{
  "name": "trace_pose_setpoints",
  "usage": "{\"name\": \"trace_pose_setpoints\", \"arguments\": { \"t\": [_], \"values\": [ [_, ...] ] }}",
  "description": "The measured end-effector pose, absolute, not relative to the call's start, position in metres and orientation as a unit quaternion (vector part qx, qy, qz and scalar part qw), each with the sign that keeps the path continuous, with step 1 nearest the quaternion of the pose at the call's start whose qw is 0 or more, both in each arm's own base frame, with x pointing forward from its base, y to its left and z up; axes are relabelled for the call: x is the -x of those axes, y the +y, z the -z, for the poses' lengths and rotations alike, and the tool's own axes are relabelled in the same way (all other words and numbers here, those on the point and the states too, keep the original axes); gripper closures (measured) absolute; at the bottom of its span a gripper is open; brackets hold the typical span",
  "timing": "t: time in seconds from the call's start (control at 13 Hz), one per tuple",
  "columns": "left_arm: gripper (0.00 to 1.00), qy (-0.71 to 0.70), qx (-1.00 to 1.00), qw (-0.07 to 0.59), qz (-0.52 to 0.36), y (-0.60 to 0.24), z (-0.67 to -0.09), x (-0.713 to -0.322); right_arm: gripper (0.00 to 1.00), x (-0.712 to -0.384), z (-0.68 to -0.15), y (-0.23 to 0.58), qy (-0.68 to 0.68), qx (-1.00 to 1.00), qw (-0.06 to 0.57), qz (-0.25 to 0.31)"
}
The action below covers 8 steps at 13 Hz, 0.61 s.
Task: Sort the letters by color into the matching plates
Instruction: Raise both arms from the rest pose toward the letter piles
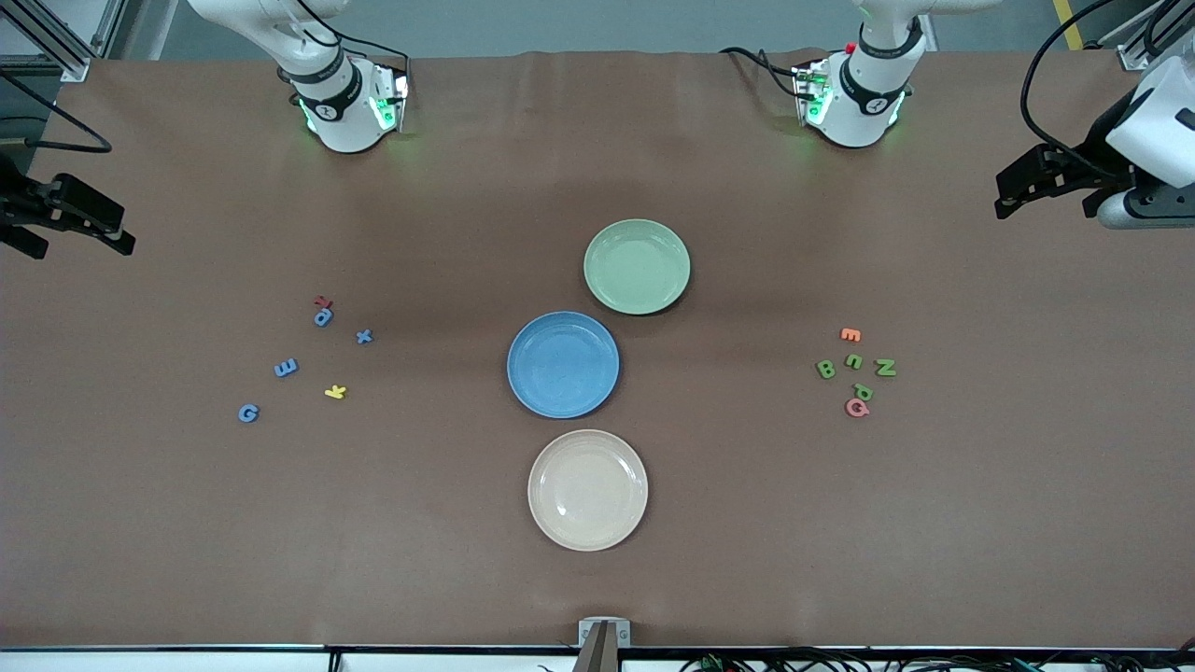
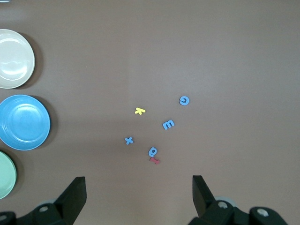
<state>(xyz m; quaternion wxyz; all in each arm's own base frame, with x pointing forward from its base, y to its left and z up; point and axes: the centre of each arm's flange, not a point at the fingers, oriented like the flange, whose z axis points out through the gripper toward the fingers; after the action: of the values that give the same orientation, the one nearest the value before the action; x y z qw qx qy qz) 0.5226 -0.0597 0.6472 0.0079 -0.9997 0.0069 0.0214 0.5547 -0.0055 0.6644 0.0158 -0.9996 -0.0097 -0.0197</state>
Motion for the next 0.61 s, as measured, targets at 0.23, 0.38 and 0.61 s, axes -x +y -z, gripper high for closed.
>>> {"name": "trace_pose_setpoints", "arguments": {
  "t": [0.23,0.38,0.61],
  "values": [
    [0.00,0.006,1.000,0.008,-0.022,-0.059,-0.646,-0.523,0.00,-0.555,-0.664,-0.005,-0.010,1.000,0.016,0.020],
    [0.00,0.005,1.000,0.008,-0.025,-0.057,-0.644,-0.525,0.00,-0.555,-0.664,-0.005,-0.010,1.000,0.016,0.020],
    [0.00,0.006,0.999,0.007,-0.034,-0.056,-0.628,-0.536,0.00,-0.559,-0.656,-0.003,-0.012,1.000,0.016,0.011]
  ]
}}
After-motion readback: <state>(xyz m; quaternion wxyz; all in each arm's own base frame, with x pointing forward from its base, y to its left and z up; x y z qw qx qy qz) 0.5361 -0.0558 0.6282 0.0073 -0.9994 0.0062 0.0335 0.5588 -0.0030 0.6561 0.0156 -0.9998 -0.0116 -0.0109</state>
